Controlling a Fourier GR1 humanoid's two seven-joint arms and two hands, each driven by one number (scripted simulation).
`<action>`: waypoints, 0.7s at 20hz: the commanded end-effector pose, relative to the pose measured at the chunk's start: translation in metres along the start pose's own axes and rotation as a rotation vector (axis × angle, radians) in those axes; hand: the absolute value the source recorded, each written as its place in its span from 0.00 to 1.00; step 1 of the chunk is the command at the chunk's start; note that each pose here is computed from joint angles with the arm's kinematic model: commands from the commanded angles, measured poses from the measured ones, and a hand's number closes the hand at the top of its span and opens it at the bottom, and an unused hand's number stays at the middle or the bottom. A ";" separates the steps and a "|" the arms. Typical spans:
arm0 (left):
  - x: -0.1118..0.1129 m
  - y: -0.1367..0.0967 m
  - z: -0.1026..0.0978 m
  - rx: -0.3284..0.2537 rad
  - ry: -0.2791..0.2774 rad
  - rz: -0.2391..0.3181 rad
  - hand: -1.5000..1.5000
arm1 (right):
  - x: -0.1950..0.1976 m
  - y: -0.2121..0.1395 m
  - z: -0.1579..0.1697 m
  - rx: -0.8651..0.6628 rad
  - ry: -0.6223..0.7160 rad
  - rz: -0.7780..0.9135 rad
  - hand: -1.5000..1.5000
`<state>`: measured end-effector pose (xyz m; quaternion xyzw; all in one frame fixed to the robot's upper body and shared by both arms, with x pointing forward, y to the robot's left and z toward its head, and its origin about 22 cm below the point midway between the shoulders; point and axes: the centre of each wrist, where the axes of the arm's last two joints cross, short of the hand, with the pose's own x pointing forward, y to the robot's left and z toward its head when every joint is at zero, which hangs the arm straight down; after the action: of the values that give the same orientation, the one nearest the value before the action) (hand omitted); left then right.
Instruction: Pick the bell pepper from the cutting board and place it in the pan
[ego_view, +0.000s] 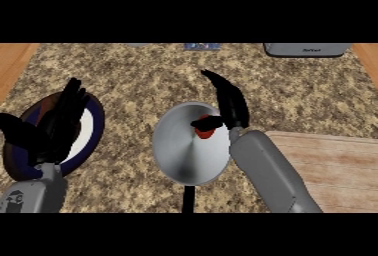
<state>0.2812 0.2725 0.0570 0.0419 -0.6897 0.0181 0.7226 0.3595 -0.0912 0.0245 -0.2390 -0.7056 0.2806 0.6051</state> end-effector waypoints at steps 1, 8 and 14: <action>0.009 0.001 0.007 0.010 0.009 -0.002 0.50 | -0.013 -0.044 -0.001 -0.061 -0.013 -0.211 0.00; -0.001 0.023 0.013 0.032 0.018 -0.005 0.50 | -0.086 -0.101 0.057 -0.054 -0.049 -0.425 0.00; 0.008 0.003 0.007 0.029 -0.009 -0.007 0.50 | -0.106 -0.150 0.106 0.034 -0.099 -0.507 0.00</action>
<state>0.2758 0.2788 0.0587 0.0538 -0.6881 0.0273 0.7231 0.3018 -0.2549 0.0306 -0.0587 -0.7604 0.1417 0.6311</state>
